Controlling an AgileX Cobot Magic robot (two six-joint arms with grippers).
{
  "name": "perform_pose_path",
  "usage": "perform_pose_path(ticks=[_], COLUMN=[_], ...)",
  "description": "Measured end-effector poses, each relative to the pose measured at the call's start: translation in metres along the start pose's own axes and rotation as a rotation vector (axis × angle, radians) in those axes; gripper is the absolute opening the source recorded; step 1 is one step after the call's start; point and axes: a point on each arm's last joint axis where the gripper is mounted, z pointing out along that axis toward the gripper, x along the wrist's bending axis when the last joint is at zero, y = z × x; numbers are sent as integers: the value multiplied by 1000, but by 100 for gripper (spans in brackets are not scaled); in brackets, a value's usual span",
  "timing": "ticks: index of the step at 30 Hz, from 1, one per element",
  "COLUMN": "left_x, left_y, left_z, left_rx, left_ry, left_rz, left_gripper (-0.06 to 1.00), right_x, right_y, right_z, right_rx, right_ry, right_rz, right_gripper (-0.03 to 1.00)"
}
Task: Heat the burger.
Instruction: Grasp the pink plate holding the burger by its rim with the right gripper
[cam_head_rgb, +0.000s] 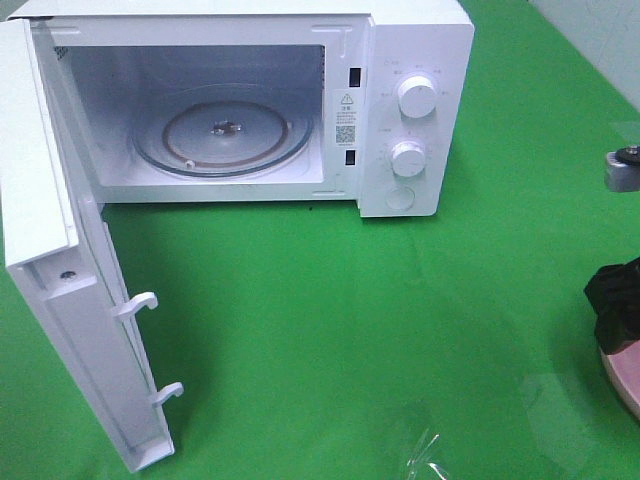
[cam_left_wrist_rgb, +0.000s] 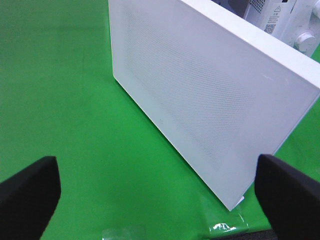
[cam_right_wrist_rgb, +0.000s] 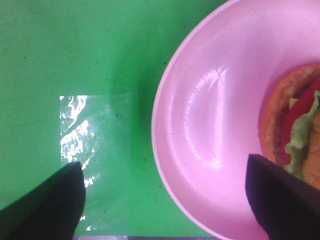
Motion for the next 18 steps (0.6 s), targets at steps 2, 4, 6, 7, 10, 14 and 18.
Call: perform_pose_path(ticks=[2,4,6,7,10,14,18], left_x=[0,0,0,0,0,0,0], left_y=[0,0,0,0,0,0,0], left_z=[0,0,0,0,0,0,0], left_rx=[0,0,0,0,0,0,0], left_ry=[0,0,0,0,0,0,0], left_rz=[0,0,0,0,0,0,0], left_gripper=[98,98,98,98,98,98,98], right_x=[0,2,3,4,5,7,9], right_y=[1,4,6,8,10,13,16], right_z=[3,9,15,22,32,44,54], right_rx=[1,1,7,20,34,44,46], right_ry=[1,4,7,9,12,17,22], right_rz=[-1,-5,-10,-13,-16,-8,-5], right_gripper=[85,84,84,83,83,82,81])
